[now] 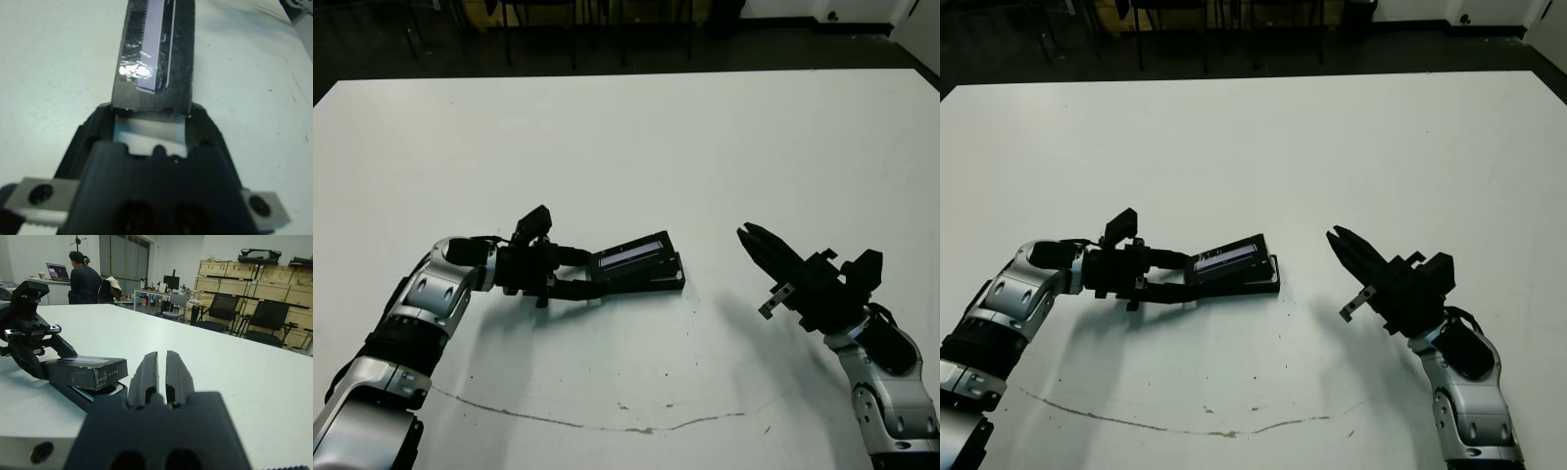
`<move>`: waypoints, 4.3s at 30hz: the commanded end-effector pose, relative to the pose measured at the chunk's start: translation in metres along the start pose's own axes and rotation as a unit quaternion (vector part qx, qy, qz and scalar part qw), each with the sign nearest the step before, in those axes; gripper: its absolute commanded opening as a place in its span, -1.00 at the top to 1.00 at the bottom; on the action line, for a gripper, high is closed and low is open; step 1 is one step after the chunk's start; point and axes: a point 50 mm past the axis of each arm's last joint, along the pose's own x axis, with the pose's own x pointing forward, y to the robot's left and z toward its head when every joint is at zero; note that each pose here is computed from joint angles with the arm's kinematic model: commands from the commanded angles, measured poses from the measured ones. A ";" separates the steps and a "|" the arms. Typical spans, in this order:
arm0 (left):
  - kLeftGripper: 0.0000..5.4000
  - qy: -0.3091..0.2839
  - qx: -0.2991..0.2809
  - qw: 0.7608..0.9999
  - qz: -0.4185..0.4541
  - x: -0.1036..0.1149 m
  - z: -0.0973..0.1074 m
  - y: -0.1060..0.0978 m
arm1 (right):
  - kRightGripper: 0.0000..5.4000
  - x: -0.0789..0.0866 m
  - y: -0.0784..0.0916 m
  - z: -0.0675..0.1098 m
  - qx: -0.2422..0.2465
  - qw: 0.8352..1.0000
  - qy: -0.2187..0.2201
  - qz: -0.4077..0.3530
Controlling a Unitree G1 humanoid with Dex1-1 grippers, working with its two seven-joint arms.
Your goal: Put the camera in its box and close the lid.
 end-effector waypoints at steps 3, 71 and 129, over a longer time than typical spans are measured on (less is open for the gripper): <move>0.09 0.031 -0.016 0.999 -0.002 -0.001 -0.013 -0.003 | 1.00 -0.002 -0.001 -0.003 -0.001 1.000 0.014 0.000; -0.93 0.232 0.175 0.956 -0.038 0.006 0.007 0.008 | 1.00 -0.001 0.003 -0.005 0.001 1.000 0.009 0.004; 0.99 -0.092 -0.158 0.917 0.355 0.096 0.025 -0.074 | 1.00 -0.002 0.005 0.007 -0.011 0.998 0.014 -0.061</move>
